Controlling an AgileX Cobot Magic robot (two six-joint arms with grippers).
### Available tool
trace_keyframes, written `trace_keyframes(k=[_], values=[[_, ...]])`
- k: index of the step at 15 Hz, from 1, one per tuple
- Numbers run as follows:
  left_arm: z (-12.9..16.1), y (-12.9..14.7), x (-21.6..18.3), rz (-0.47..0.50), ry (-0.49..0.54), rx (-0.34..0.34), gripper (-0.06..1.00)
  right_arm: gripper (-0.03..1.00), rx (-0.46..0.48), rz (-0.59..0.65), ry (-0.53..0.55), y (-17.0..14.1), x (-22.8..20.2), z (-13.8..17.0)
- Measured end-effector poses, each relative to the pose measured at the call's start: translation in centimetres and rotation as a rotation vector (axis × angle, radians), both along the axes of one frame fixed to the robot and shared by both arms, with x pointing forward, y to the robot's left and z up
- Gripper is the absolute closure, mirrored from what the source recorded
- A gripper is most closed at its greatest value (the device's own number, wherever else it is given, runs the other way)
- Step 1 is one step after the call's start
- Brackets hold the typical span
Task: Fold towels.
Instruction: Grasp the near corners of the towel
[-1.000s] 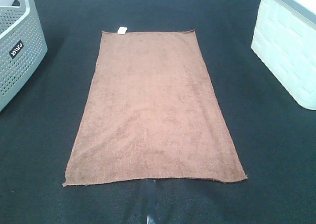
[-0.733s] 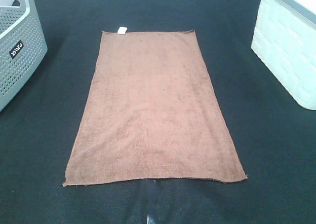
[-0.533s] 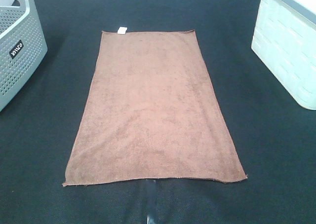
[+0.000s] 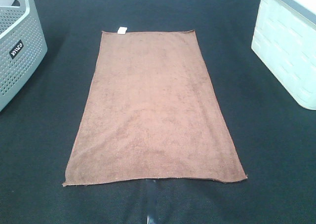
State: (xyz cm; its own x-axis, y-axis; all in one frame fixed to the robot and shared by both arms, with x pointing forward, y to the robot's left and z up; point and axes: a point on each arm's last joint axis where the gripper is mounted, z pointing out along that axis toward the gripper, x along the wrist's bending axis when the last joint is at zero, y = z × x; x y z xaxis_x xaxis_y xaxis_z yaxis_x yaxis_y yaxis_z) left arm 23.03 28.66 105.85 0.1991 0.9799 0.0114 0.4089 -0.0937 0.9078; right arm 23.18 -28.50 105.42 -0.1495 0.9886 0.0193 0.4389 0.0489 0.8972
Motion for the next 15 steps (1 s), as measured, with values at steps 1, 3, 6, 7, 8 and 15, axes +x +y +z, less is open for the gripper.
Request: trace_keyframes(k=[1, 3, 6, 7, 8, 15], values=[[0.00, 0.00, 0.00, 0.000, 0.000, 0.000, 0.19, 0.13, 0.000, 0.000, 0.000, 0.00, 0.00, 0.00], [0.00, 0.00, 0.00, 0.000, 0.000, 0.000, 0.19, 0.13, 0.000, 0.000, 0.000, 0.00, 0.00, 0.00], [0.00, 0.00, 0.00, 0.000, 0.000, 0.000, 0.19, 0.13, 0.000, 0.000, 0.000, 0.00, 0.00, 0.00], [0.00, 0.00, 0.00, 0.000, 0.000, 0.000, 0.19, 0.13, 0.000, 0.000, 0.000, 0.00, 0.00, 0.00], [0.00, 0.00, 0.00, 0.000, 0.000, 0.000, 0.19, 0.13, 0.000, 0.000, 0.000, 0.00, 0.00, 0.00], [0.00, 0.00, 0.00, 0.000, 0.000, 0.000, 0.19, 0.13, 0.000, 0.000, 0.000, 0.00, 0.00, 0.00]])
